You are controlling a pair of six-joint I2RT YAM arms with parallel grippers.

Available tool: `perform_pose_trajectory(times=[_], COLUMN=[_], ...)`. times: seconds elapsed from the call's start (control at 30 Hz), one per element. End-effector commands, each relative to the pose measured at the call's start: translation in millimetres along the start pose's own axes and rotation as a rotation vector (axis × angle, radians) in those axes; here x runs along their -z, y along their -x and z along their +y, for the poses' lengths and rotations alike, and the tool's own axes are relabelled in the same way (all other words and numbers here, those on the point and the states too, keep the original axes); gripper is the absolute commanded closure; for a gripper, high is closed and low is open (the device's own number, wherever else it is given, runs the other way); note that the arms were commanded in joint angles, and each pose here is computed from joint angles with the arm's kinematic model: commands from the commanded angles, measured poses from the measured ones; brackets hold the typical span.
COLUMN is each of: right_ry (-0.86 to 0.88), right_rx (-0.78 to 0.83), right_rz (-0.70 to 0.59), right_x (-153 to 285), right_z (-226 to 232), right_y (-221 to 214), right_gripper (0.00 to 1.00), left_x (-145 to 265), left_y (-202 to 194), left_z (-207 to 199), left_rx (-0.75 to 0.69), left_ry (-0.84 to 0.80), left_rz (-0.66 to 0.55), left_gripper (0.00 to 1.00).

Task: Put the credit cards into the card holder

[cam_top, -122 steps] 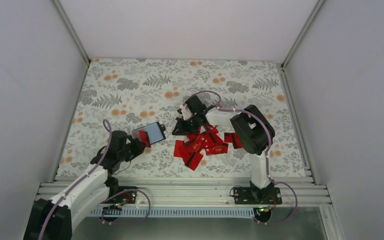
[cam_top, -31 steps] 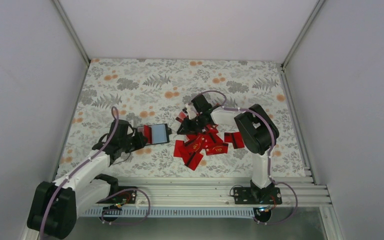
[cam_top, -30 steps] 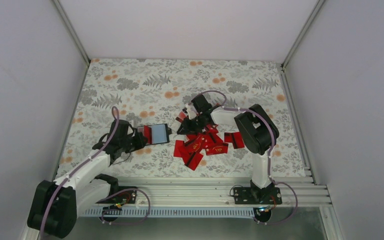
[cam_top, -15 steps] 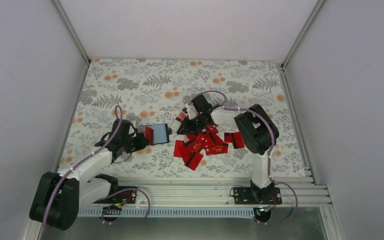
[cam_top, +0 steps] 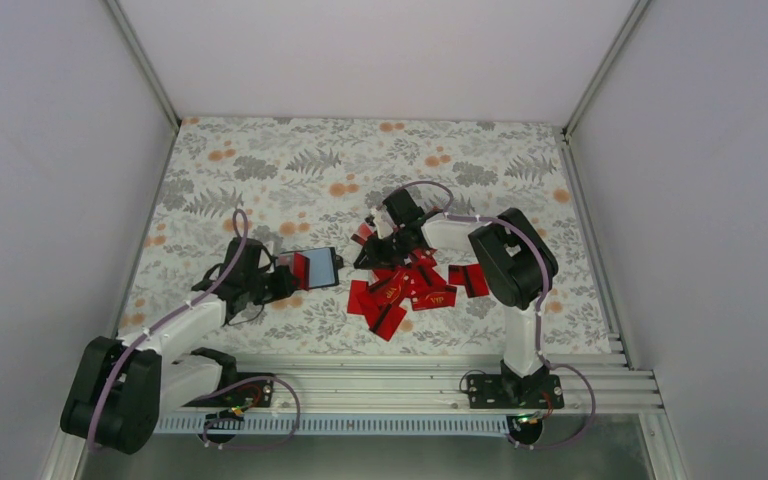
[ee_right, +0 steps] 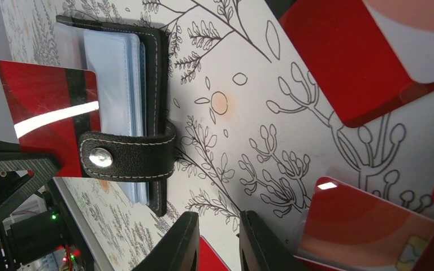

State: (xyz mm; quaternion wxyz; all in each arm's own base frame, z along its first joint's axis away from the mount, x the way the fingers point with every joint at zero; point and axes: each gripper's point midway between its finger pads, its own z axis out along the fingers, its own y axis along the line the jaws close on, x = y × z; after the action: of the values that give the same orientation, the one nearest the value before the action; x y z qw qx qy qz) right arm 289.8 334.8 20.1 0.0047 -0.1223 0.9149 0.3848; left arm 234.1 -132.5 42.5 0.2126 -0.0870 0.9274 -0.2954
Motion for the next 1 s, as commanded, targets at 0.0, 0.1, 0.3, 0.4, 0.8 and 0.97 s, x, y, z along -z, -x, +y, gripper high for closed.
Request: perform_pose_trajectory(times=[0.0,0.1,0.3,0.4,0.8,0.97], right_ry=[-0.114,-0.114,-0.117,-0.115,-0.112,-0.147], right_rx=[-0.072,-0.072,-0.076,-0.074,-0.043,-0.042], right_rz=[0.033,0.033,0.037,0.041,0.059,0.053], right_x=[-9,-9,-8,-9,0,8], right_z=[-38,-38,-39,-39,-34,-40], right_y=[-11,-11,-13,-13,-23,-30], right_gripper=[0.80,0.80,0.80,0.80,0.79,0.79], left_x=[2,2,22,29,15,5], left_y=[7,9,25,23,7,-1], left_z=[-6,-7,-4,-2,11,10], left_rx=[-0.016,-0.015,0.007,0.032,0.057,0.078], left_ry=[-0.019,-0.027,0.060,0.080,0.128,0.103], left_rz=[-0.023,-0.036,-0.102,-0.107,-0.007,0.040], left_gripper=[0.98,0.98,0.98,0.98,0.98,0.98])
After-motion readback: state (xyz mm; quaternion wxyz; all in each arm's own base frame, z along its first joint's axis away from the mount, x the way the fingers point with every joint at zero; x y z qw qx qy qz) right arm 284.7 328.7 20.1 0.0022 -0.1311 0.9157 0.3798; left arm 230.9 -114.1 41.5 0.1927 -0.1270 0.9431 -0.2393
